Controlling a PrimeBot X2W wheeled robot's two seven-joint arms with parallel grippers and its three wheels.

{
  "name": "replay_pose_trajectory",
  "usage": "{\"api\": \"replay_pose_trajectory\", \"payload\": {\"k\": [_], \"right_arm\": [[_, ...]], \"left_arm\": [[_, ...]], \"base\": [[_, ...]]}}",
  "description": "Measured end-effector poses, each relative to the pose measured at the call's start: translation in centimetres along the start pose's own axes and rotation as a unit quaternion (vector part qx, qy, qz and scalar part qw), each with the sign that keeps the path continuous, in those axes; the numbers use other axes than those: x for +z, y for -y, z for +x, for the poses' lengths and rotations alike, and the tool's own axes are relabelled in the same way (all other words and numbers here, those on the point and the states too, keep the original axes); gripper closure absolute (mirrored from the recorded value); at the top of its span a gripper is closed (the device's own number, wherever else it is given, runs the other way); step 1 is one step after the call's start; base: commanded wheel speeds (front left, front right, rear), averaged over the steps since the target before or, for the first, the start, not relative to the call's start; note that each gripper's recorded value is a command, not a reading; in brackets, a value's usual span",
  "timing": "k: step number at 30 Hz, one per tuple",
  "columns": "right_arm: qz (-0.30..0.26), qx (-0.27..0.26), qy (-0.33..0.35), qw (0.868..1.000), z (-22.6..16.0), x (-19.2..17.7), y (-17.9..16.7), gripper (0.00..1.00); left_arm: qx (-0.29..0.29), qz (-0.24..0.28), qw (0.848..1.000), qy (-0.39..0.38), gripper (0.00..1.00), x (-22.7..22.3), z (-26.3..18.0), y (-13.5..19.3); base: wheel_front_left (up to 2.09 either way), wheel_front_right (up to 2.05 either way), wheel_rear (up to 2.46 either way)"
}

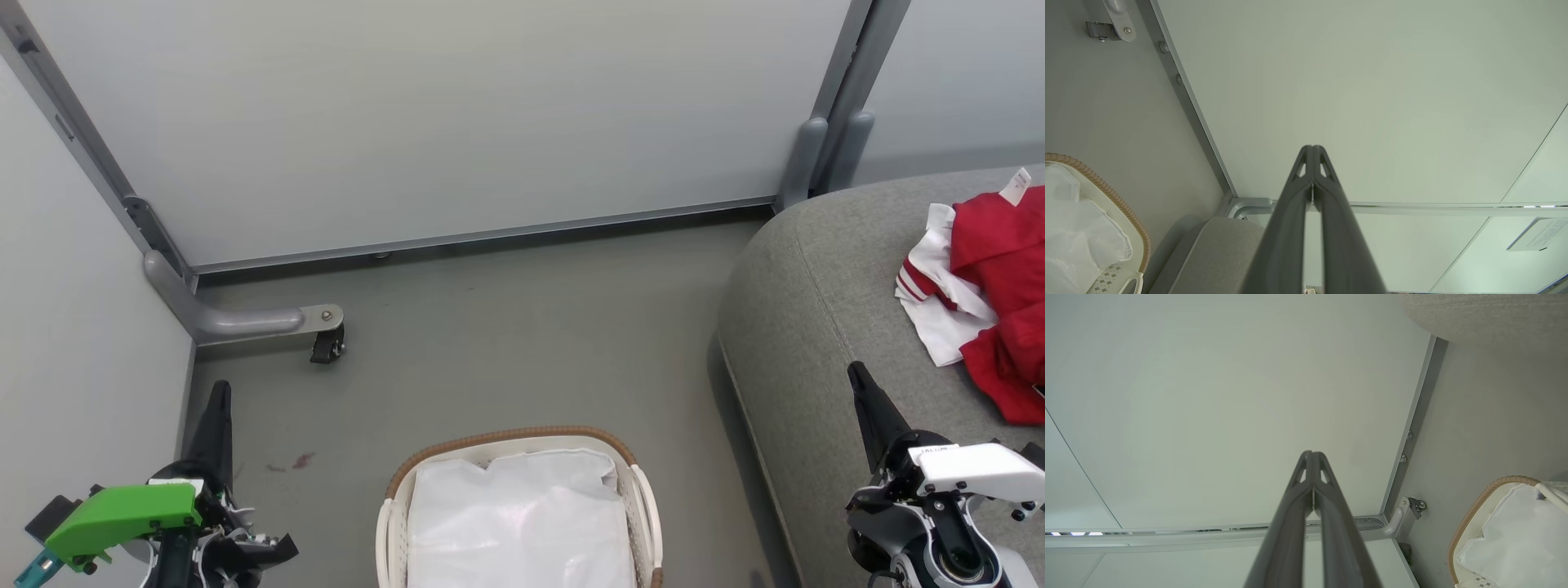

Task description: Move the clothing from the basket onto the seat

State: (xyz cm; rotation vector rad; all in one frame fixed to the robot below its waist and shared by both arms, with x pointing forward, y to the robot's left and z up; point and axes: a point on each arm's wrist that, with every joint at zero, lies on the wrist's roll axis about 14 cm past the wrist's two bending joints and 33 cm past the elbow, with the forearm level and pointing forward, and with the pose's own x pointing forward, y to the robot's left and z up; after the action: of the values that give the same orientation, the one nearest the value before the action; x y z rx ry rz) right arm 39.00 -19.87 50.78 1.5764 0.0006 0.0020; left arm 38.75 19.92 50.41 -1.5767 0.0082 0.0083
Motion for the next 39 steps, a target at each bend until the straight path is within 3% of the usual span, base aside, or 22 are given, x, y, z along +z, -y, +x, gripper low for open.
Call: {"api": "replay_pose_trajectory", "payload": {"k": [39], "right_arm": [[0.0,0.0,0.0,1.0,0.0,0.0,0.0,1.0]], "left_arm": [[0.0,0.0,1.0,0.0,1.0,0.0,0.0,0.0]], "base": [[0.0,0.0,0.0]]}}
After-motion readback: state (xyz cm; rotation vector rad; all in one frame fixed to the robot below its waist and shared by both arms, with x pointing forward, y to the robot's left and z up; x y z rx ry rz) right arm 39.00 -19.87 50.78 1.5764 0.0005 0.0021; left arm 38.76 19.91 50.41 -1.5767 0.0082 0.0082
